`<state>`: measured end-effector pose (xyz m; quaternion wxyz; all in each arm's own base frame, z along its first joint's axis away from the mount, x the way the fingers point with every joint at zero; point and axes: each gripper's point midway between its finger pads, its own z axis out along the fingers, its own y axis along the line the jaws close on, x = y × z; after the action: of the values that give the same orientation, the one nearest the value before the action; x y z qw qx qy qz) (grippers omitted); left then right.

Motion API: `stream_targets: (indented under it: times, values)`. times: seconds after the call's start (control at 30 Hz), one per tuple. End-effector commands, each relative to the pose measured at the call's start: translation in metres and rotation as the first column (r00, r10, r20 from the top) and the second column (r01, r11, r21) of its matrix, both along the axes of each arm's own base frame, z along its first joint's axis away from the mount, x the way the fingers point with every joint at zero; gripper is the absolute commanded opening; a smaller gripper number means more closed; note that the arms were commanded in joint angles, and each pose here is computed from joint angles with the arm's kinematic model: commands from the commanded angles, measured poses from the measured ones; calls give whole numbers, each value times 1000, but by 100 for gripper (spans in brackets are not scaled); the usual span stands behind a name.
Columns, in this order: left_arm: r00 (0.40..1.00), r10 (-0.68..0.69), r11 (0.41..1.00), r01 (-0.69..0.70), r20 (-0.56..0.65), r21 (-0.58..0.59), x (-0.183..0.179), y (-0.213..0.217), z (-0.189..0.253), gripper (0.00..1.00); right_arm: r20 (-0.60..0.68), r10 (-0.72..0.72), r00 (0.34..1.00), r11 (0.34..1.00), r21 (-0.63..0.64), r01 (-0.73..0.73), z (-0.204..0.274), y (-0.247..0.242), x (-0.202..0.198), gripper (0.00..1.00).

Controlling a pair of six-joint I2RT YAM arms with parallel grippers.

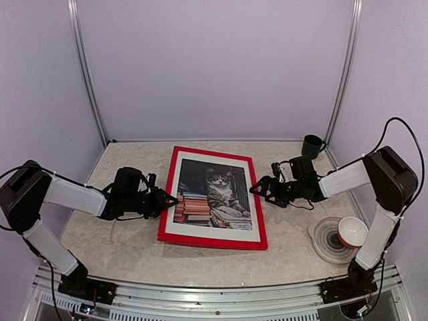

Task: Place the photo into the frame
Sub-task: Place the photo frame at the center of the board.

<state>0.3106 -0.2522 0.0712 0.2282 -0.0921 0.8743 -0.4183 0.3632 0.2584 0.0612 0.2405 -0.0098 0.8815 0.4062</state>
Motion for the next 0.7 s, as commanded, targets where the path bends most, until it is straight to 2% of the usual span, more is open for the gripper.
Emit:
stream_targets:
  times: [0.0,0.33,0.57,0.67]
  values:
    - [995,-54,999,54,82,2,2,-13,1,33,-2,25,1000,999,31,-25,-2,7,-5,99]
    - [993,-113,994,113,44,-5,1,-35,-26,42,-15,27,1000,999,21,-26,-4,1,-19,99]
    - [993,-113,994,112,25,13,3,-36,-33,65,-11,18,1000,1000,-2,-18,3,-6,-25,99]
    - [994,-104,993,103,28,50,6,-34,-30,80,-2,-6,1000,999,-39,6,7,-13,-25,99]
